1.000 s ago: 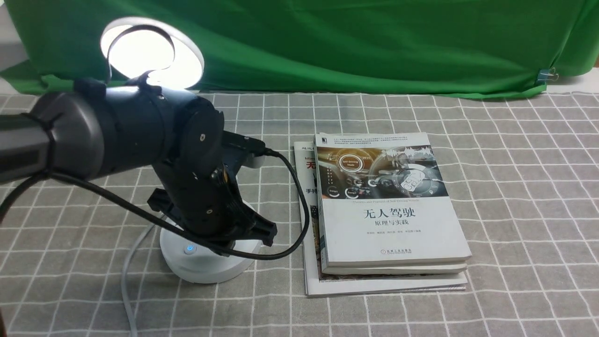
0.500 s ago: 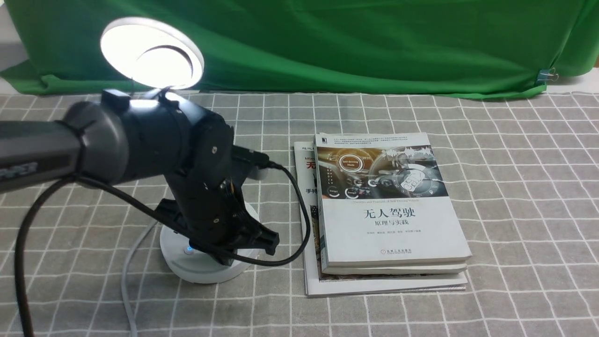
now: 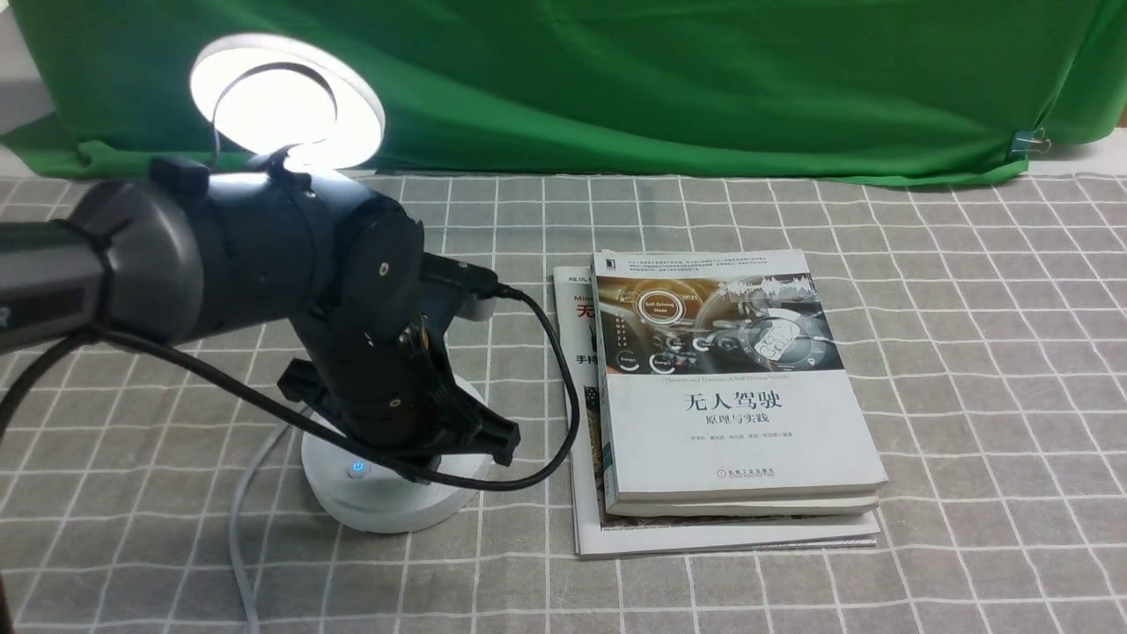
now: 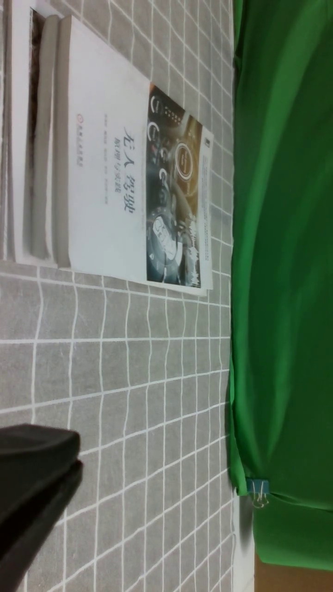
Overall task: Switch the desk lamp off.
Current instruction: Use the left arm to press the button switch on the lamp holder
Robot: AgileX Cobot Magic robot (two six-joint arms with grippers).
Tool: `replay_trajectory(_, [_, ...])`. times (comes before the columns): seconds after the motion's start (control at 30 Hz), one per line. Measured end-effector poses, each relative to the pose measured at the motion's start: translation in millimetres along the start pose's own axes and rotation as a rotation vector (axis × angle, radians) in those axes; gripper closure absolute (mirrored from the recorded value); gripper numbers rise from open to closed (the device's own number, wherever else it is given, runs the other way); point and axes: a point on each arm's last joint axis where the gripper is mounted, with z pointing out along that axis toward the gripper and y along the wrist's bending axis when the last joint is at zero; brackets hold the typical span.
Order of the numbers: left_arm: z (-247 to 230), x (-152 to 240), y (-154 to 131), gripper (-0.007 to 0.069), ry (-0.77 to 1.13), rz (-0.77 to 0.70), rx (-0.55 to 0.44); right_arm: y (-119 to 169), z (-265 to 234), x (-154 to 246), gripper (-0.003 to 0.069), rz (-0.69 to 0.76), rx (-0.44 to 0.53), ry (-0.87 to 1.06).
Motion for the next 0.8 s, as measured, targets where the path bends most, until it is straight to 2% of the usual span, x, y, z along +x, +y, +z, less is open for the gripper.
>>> replay_trajectory(0.43, [20, -1, 1, 0.0624, 0.008, -0.005, -0.017, 0, 0, 0, 0.0617, 0.000, 0.000, -0.001])
replay_trajectory(0.8, [5, 1, 2, 0.0624, -0.025, -0.021, -0.014, 0, 0, 0, 0.0617, 0.000, 0.000, -0.001])
